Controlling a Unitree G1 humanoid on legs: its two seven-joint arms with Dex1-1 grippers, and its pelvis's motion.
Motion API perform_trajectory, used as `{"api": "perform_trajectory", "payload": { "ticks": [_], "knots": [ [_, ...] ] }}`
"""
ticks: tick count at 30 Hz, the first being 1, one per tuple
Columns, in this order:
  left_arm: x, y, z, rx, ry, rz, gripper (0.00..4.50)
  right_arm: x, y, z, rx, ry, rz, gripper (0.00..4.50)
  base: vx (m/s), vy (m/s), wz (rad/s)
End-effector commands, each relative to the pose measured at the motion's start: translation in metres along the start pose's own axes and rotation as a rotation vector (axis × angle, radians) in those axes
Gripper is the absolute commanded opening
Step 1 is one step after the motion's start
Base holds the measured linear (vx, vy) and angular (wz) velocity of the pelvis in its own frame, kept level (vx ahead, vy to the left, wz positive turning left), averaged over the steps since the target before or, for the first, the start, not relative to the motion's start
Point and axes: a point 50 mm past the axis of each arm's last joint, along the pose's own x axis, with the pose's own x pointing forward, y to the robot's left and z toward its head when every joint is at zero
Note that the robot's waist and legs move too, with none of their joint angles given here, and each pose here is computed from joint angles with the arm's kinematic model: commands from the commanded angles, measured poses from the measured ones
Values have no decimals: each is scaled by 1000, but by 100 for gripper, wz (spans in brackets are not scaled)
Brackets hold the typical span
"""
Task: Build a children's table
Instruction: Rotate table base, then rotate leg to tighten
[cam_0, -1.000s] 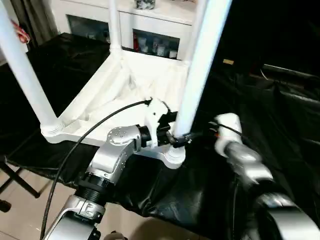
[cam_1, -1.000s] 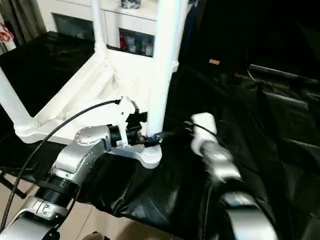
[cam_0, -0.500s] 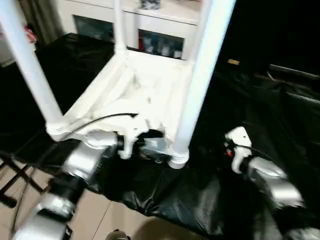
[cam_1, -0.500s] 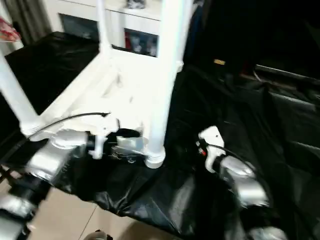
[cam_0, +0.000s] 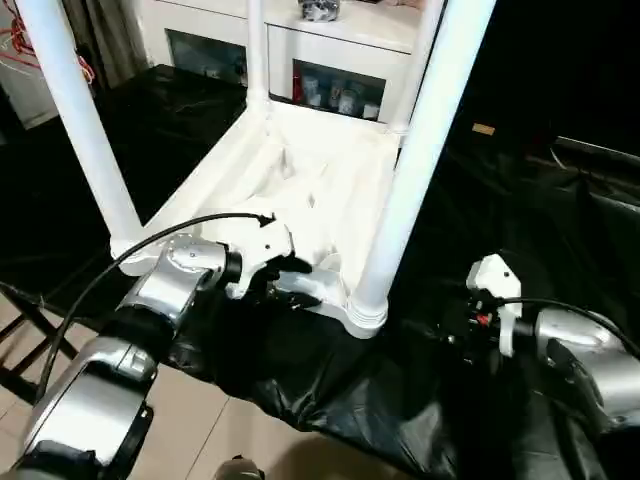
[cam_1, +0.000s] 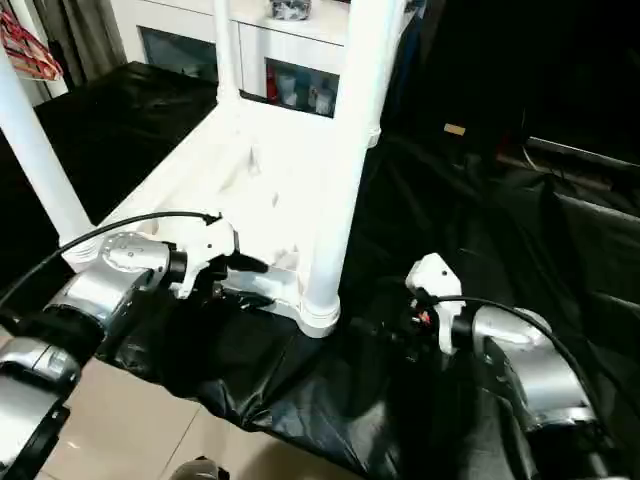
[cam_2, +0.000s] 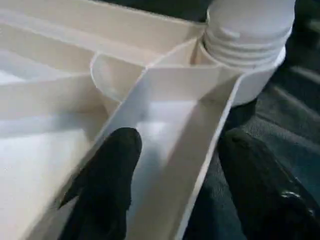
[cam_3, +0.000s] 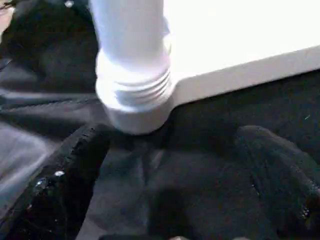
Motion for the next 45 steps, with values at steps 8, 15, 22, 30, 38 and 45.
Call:
{"api": "perform_trajectory", "payload": {
  "ticks": [8,15,22,30,38,45],
  "knots": [
    [3,4,8,37,27,-63,192,-8,3,5,5,15,14,450,0,0,0],
    [6,4,7,31,60,-107,137,-8,5,5,17,26,17,450,0,0,0],
    [7,3,5,22,80,-125,85,-8,6,4,21,29,20,450,0,0,0],
    [7,3,3,-24,84,-136,40,-5,8,5,20,28,30,450,0,0,0],
    [15,-1,1,-97,53,-113,4,7,8,14,-12,-28,11,450,0,0,0],
    [37,-16,4,-51,-32,-26,1,34,5,20,-55,-60,-63,450,0,0,0]
  ]
}}
